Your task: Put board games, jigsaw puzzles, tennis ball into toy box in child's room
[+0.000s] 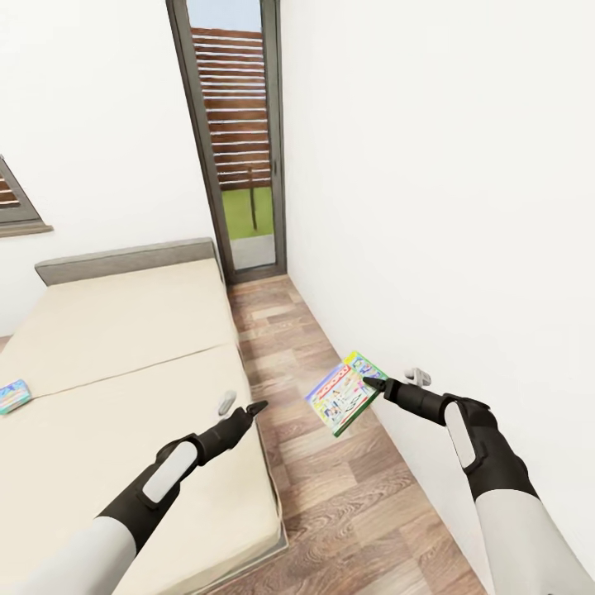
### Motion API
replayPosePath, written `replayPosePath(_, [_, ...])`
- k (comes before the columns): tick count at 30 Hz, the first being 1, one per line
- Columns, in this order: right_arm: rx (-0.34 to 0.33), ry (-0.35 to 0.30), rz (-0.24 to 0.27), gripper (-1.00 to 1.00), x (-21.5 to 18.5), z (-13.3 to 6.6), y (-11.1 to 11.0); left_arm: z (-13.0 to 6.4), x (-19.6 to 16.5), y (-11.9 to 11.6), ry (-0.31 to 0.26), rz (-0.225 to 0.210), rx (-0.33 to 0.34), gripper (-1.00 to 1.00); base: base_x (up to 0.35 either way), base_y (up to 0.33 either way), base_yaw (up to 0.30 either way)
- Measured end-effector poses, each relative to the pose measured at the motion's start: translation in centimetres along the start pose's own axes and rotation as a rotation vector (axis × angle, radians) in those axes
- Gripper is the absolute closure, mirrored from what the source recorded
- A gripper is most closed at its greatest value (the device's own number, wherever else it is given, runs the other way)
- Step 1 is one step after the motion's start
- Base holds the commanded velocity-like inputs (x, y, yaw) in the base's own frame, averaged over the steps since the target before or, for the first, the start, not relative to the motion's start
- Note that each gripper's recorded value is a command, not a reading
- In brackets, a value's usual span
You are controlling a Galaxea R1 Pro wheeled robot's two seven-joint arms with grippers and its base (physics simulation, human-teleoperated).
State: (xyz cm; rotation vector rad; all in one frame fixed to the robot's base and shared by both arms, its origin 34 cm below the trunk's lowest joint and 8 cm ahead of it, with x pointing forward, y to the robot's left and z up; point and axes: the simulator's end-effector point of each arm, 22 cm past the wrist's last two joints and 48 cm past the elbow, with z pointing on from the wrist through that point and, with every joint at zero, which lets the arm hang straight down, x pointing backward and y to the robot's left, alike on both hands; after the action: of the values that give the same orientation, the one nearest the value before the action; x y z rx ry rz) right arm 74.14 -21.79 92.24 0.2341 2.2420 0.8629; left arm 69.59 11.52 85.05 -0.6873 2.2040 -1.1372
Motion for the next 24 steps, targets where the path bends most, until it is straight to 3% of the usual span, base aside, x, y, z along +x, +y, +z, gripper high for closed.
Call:
replayPosePath(9, [-0.010,0.003,-0.021,1.00,-0.2,-0.1,1.0,-0.2,-0.3,-0.7,-0.006,0.006,0.007,-1.00,0.000,0.000,-0.097])
replayPosePath(14, [-0.031,0.042,-0.071,1.00,0.9,0.6,2.8,-0.5,-0.7,-0.9,-0.013,0.012,0.009,-1.00,0.000,0.000,-0.092])
replayPosePath(24, [-0.046,0.076,-0.115,1.00,1.9,1.1,4.2,-2.6,-3.8,1.6,-0.046,0.045,-0.037,-1.00,0.000,0.000,-0.027])
